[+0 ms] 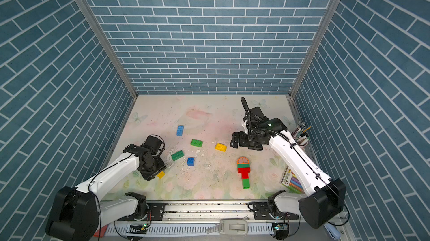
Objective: Assemble an ice cream with lego
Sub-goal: Pick up the lego brick from the center of the board, then assemble the lego brick with the lego brick.
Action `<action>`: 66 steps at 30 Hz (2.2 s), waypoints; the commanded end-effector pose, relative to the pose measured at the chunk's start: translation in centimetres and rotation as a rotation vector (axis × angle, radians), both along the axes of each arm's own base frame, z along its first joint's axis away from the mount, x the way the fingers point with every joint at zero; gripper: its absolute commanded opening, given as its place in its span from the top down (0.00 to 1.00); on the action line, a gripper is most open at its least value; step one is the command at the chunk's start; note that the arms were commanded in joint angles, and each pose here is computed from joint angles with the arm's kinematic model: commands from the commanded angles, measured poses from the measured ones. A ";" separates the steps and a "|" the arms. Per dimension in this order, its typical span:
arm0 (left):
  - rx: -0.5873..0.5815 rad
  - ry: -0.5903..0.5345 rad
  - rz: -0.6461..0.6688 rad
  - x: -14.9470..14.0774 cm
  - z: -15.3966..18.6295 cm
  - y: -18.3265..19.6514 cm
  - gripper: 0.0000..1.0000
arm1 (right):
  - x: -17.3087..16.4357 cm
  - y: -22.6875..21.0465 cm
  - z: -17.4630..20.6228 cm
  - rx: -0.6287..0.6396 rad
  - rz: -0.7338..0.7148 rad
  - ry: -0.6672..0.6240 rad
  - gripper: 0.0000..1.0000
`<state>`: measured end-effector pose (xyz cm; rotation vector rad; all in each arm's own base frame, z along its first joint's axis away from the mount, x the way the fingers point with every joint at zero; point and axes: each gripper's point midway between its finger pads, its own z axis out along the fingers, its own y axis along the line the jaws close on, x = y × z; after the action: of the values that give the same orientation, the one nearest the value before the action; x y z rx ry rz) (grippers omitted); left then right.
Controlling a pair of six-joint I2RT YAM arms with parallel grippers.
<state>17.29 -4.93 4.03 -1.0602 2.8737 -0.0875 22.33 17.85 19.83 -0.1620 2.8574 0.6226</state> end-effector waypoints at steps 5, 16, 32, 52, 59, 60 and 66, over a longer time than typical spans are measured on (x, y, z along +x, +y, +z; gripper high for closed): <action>-0.009 -0.025 0.017 0.4 -0.2 0.0 0.54 | 0.6 0.2 0.8 0.005 0.002 -0.012 0.04; -0.048 -0.037 -0.057 0.3 1.1 -0.8 0.77 | 0.6 0.2 0.6 0.008 -0.001 -0.011 0.04; 0.006 -0.187 -0.613 5.1 8.9 -10.2 0.86 | 0.5 2.2 -1.2 0.165 -0.064 0.012 0.06; -0.013 -0.155 -0.828 5.9 6.2 -16.3 0.88 | -0.4 2.2 -2.9 0.212 -0.113 0.041 0.07; 0.012 -0.122 -0.831 5.3 5.4 -15.6 0.89 | -0.5 2.1 -2.8 0.205 -0.110 0.042 0.07; 0.009 -0.120 -0.829 5.3 5.3 -15.5 0.89 | -0.5 2.1 -2.8 0.204 -0.111 0.044 0.07; 0.009 -0.115 -0.826 5.2 4.8 -15.6 0.89 | -0.3 2.2 -2.7 0.204 -0.109 0.041 0.07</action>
<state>22.94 -20.74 9.61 0.1634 2.9565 -0.1996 21.97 19.97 16.08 0.0216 2.8084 0.8799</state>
